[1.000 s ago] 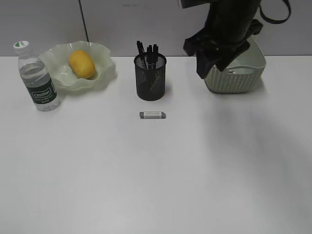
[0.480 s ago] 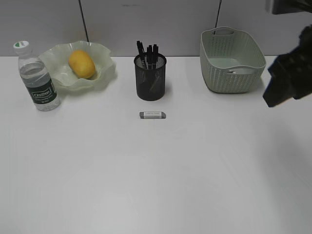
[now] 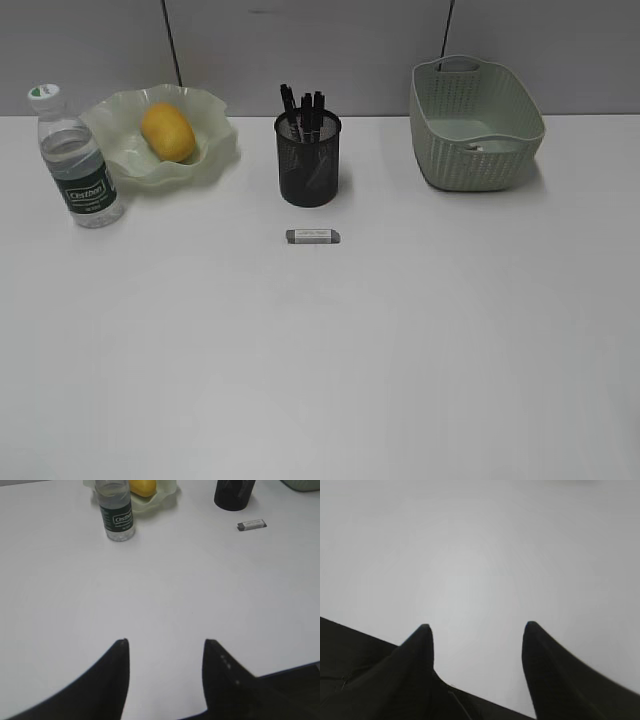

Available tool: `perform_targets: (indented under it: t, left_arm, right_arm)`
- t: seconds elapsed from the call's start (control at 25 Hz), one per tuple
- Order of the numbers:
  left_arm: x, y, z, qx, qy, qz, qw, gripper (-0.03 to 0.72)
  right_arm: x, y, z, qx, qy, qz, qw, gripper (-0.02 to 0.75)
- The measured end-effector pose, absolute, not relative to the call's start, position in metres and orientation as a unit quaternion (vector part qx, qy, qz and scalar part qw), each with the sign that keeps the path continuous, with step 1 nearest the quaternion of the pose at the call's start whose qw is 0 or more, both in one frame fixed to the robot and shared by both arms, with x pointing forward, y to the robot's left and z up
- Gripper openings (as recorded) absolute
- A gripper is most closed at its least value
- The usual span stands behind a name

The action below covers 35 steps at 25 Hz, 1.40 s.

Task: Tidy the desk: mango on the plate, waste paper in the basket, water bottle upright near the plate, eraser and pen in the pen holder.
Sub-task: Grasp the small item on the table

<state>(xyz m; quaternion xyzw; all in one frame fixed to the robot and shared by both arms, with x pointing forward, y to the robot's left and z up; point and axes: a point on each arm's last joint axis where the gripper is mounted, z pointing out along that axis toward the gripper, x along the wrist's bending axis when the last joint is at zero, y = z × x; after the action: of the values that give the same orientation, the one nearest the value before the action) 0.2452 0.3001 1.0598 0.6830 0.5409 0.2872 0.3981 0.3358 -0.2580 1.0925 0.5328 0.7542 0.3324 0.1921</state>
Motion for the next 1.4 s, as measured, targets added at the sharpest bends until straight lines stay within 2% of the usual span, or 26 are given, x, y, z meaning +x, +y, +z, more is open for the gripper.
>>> perform_targets:
  t: [0.36, 0.72, 0.88, 1.12, 1.4]
  left_arm:
    - [0.245, 0.3, 1.06, 0.683, 0.541, 0.288, 0.397, 0.362]
    - [0.245, 0.3, 1.06, 0.682, 0.54, 0.289, 0.399, 0.362]
    - [0.251, 0.298, 1.072, 0.667, 0.528, 0.308, 0.426, 0.389]
    - [0.297, 0.285, 1.088, 0.654, 0.518, 0.319, 0.449, 0.459]
    - [0.379, 0.258, 1.079, 0.707, 0.533, 0.268, 0.38, 0.465]
  right_arm:
    - [0.261, -0.29, 1.079, 0.509, 0.706, 0.406, 0.279, 0.454]
    - [0.255, -0.297, 1.056, 0.515, 0.715, 0.372, 0.292, 0.456]
    - [0.256, -0.297, 1.056, 0.516, 0.714, 0.371, 0.292, 0.456]
    - [0.256, -0.297, 1.055, 0.516, 0.715, 0.37, 0.292, 0.456]
    - [0.256, -0.297, 1.055, 0.516, 0.715, 0.37, 0.293, 0.456]
